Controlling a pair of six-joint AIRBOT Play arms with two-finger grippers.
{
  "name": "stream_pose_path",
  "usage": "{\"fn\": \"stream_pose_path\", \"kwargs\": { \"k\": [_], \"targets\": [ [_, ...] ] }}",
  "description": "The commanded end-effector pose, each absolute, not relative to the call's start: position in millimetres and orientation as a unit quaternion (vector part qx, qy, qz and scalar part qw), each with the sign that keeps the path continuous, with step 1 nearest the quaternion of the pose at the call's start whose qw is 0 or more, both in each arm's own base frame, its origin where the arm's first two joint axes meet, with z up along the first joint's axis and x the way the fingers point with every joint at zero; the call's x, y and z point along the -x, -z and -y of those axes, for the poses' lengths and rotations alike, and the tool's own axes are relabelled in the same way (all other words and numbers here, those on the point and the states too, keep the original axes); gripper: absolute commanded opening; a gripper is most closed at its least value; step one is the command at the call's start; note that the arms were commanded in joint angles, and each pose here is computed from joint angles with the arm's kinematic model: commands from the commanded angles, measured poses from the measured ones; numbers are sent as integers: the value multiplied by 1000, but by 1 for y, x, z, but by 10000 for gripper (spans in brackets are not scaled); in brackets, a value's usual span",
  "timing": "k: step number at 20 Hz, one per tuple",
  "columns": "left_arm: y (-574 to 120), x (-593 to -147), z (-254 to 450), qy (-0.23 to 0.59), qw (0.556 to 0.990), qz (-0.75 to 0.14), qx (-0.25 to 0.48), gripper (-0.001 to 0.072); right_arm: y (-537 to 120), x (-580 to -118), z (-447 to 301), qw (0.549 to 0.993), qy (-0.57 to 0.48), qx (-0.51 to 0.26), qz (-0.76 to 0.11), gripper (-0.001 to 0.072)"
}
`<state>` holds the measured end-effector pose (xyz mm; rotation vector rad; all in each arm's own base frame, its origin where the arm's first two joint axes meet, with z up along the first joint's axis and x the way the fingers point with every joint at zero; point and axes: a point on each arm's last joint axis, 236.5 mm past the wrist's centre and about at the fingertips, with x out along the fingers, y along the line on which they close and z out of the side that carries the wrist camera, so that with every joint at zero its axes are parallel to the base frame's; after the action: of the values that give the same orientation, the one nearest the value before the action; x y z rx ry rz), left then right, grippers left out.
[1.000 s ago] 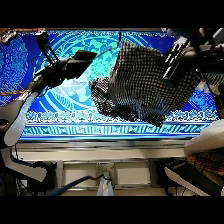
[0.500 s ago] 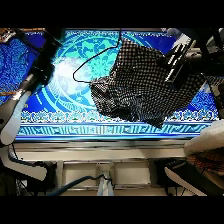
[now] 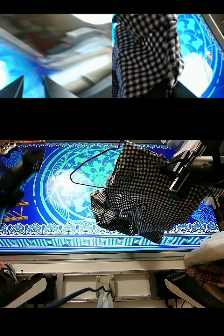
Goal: Fold the clothes and pants, and hang the long-sleeved shirts on hangers.
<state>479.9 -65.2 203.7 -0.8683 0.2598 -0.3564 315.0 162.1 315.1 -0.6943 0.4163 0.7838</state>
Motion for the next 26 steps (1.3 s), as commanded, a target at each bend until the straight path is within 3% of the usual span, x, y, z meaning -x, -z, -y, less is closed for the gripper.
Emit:
{"fn": "stream_pose_path", "kwargs": {
  "k": [1,5,7,12,13,15,21,22,25,26],
  "targets": [
    [-131,-433,70,123,864,-208,443,314,-320,-314,-168,849,-378,320,-186,22],
    [-94,-388,167,247,828,-302,402,324,-320,-314,-168,849,-379,318,-186,23],
    [-81,-376,206,274,814,-332,391,545,-320,-313,-169,849,-381,316,-186,23],
    [-51,-370,278,299,743,-364,475,560,-321,-311,-172,849,-387,310,-184,23],
    [-53,-373,289,308,722,-356,507,642,-321,-311,-172,849,-387,310,-184,23],
    [-59,-380,302,323,688,-328,561,662,-321,-311,-173,850,-386,307,-186,23],
    [-47,-404,324,329,661,-305,602,650,-320,-309,-173,850,-389,299,-191,23],
    [-49,-409,330,335,660,-302,600,555,-320,-309,-174,850,-390,298,-191,23],
    [-44,-427,331,331,663,-298,602,30,-320,-308,-175,849,-393,297,-192,23],
    [-39,-433,324,322,666,-296,604,18,-318,-307,-175,847,-394,298,-195,23]
  ]
}}
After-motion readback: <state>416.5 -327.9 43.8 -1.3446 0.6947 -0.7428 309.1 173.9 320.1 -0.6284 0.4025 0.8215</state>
